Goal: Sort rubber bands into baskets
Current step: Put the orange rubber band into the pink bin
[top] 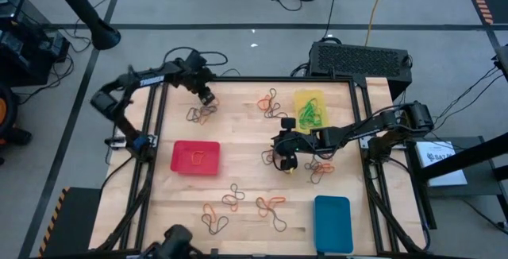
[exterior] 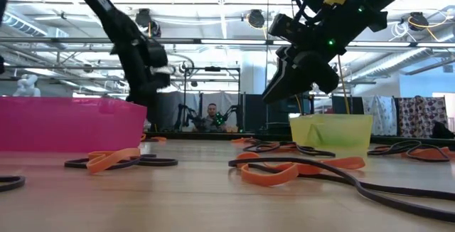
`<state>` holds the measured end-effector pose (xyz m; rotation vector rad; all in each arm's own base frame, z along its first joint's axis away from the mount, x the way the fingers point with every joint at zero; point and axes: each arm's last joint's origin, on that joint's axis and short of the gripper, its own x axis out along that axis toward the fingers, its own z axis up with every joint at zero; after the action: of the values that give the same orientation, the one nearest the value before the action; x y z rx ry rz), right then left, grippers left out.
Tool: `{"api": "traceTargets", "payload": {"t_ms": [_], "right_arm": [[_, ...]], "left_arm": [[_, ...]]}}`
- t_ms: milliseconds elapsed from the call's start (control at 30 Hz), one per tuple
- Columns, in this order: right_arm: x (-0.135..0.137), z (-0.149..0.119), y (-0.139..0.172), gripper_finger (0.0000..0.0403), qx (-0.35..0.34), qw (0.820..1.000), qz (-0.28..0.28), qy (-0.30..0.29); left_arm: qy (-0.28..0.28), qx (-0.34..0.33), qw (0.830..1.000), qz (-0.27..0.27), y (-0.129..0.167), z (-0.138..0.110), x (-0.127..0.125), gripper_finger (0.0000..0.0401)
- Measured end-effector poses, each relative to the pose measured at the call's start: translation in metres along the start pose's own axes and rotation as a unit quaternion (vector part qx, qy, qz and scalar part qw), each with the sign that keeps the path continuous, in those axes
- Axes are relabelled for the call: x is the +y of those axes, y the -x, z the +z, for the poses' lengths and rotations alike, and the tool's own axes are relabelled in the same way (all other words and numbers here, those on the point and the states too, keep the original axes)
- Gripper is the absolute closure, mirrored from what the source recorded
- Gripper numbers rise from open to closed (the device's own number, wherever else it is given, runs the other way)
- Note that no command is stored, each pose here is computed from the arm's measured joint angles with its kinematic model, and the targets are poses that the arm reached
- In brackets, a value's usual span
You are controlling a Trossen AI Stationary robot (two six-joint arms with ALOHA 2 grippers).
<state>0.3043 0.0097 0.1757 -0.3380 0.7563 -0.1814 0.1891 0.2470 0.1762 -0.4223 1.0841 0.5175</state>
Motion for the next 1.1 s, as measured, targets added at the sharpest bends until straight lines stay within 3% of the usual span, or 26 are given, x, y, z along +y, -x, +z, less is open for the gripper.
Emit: {"api": "traceTargets", "payload": {"t_ms": [133,400,733,900,1033,1100], "right_arm": [[0.0,0.0,0.0,0.0291,0.0,1.0,0.0,0.0],[-0.001,0.0,0.0,0.0291,0.001,1.0,-0.001,0.005],[-0.001,0.0,0.0,0.0291,0.001,1.0,-0.001,0.01],[-0.001,0.0,0.0,0.0291,0.001,1.0,-0.001,0.01],[-0.001,0.0,0.0,0.0291,0.001,1.0,-0.001,0.01],[-0.001,0.0,0.0,0.0291,0.001,1.0,-0.001,0.01]], "left_arm": [[0.007,0.027,1.0,-0.012,-0.017,0.004,0.004,0.0297],[-0.01,0.018,0.996,-0.082,-0.018,0.005,0.0,0.0297],[-0.076,0.013,0.992,-0.095,-0.026,0.005,-0.022,0.0297],[-0.109,0.029,0.994,-0.015,-0.029,0.007,-0.028,0.0297],[-0.107,0.017,0.992,-0.063,-0.029,0.007,-0.031,0.0297],[-0.108,0.014,0.992,-0.062,-0.029,0.008,-0.03,0.0297]]}}
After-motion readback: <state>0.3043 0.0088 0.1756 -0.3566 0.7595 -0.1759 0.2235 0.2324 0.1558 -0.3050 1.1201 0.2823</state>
